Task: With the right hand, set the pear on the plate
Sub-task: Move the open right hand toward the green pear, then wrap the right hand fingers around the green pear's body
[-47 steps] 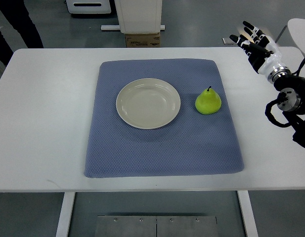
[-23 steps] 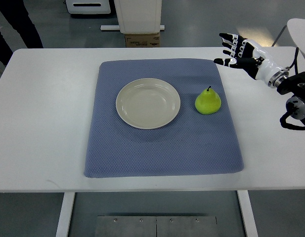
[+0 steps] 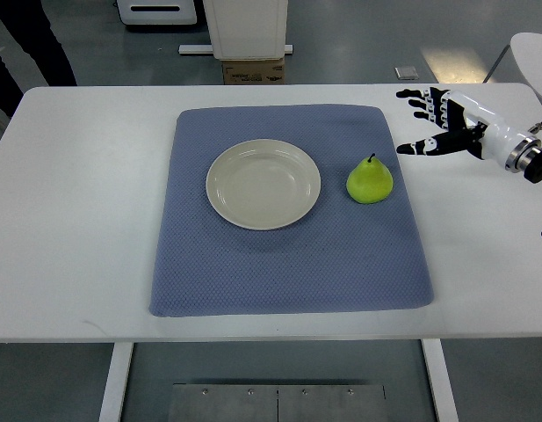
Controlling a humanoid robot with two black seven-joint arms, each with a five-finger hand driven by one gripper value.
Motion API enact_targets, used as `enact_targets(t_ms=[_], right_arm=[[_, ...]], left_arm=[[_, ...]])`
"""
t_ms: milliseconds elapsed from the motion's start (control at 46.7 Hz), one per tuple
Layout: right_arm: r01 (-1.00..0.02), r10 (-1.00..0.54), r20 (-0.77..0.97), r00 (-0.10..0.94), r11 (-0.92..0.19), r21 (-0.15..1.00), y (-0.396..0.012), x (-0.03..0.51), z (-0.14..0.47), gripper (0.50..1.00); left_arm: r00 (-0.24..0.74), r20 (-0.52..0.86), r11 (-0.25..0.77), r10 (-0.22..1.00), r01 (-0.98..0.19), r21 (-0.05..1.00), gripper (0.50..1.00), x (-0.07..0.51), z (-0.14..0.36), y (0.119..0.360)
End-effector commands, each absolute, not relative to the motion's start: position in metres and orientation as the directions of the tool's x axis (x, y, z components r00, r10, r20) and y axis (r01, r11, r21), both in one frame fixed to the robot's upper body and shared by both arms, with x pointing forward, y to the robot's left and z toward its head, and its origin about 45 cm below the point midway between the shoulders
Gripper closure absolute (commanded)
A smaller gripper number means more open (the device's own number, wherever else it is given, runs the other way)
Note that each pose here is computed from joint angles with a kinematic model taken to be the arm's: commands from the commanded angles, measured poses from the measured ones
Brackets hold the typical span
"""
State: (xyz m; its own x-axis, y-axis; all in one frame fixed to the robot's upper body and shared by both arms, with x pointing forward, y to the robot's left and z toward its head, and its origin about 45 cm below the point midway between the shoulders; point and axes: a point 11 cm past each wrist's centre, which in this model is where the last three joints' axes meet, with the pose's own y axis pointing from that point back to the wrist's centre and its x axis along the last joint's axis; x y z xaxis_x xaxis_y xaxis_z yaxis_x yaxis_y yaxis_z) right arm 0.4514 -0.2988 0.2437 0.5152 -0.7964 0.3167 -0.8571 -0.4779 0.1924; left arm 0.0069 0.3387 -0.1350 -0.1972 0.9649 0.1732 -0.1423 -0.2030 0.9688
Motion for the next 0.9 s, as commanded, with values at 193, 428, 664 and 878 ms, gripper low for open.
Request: enact_targets(t_ms=[193, 428, 664, 878], right_arm=[[-0.847, -0.747, 0.4, 0.531, -0.476, 0.235, -0.287, 0.439, 0.226, 0.5], [-0.846, -0.744, 0.403, 0.533, -0.476, 0.241, -0.283, 0.437, 0.22, 0.5], [-0.848, -0.731, 0.43, 0.53, -0.465, 0.255, -0.274, 0.433, 0.206, 0.5], [-0.858, -0.736, 0.442, 0.513, -0.45, 0.246, -0.272, 0.434, 0.204, 0.534]], left_arm=[[-0.197, 0.173, -0.203, 0.965, -0.142, 0.969, 0.5, 0.007, -0.135, 0.339], [-0.197, 0.173, -0.203, 0.965, -0.142, 0.969, 0.5, 0.007, -0.135, 0.339], [-0.197, 0.173, -0.203, 0.965, -0.142, 0.969, 0.5, 0.007, -0.135, 0.339], [-0.197, 0.173, -0.203, 0.965, -0.142, 0.969, 0.5, 0.007, -0.135, 0.339]])
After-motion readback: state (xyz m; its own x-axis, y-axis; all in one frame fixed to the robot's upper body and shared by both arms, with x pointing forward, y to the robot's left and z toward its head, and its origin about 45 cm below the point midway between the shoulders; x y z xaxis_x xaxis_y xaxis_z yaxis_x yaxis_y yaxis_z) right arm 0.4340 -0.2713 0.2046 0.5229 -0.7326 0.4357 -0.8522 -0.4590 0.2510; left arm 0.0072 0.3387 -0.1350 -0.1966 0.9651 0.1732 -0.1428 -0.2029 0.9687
